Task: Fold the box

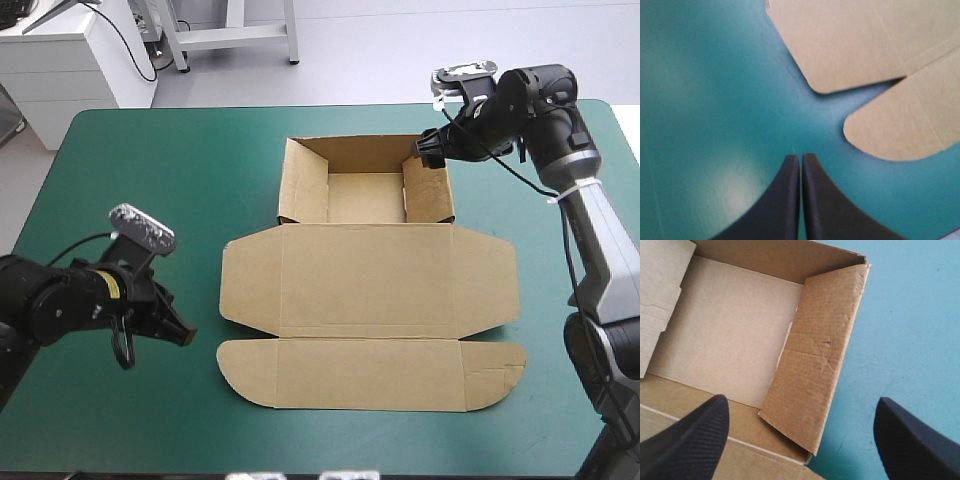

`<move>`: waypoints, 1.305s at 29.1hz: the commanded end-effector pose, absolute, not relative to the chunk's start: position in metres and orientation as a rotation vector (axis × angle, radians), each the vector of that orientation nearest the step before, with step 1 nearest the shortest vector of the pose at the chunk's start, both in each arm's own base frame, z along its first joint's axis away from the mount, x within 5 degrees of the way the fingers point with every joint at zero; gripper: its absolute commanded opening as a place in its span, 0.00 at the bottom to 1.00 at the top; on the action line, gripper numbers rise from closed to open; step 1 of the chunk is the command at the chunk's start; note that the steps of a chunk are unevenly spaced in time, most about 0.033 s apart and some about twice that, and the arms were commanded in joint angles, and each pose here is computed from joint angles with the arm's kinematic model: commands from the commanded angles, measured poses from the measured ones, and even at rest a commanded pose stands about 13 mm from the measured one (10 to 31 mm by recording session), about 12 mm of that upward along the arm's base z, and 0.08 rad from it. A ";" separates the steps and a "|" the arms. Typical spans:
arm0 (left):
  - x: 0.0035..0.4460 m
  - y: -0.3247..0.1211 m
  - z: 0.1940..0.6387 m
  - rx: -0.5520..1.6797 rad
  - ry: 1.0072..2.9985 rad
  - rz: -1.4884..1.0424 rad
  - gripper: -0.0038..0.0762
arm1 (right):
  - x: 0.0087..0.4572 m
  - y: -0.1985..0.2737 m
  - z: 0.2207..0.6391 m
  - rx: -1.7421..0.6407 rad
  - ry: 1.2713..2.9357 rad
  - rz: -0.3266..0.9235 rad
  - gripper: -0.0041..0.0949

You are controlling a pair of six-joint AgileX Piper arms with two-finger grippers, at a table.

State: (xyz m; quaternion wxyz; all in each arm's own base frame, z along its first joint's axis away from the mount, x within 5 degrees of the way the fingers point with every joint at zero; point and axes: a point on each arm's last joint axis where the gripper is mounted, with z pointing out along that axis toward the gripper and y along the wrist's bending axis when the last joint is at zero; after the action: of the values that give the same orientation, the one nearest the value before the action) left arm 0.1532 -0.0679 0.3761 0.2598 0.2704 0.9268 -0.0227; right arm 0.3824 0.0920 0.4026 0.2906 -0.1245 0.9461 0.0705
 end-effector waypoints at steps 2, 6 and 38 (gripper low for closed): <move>0.129 -0.057 0.354 0.669 2.594 -0.071 0.04 | 0.383 0.091 0.409 -0.342 2.492 0.183 0.78; 0.114 -0.050 0.342 0.632 2.598 -0.081 0.04 | 0.402 0.094 0.384 -0.345 2.542 0.163 0.78; 0.065 -0.023 0.363 0.504 2.401 -0.100 0.04 | 0.442 0.092 0.319 -0.335 2.662 0.111 0.02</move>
State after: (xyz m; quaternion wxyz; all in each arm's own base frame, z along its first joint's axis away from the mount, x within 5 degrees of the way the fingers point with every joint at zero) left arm 0.0672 -0.0244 0.3585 0.3444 0.2009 0.9162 -0.0397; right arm 0.4508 0.0987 0.2829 0.1858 -0.1122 0.9749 0.0492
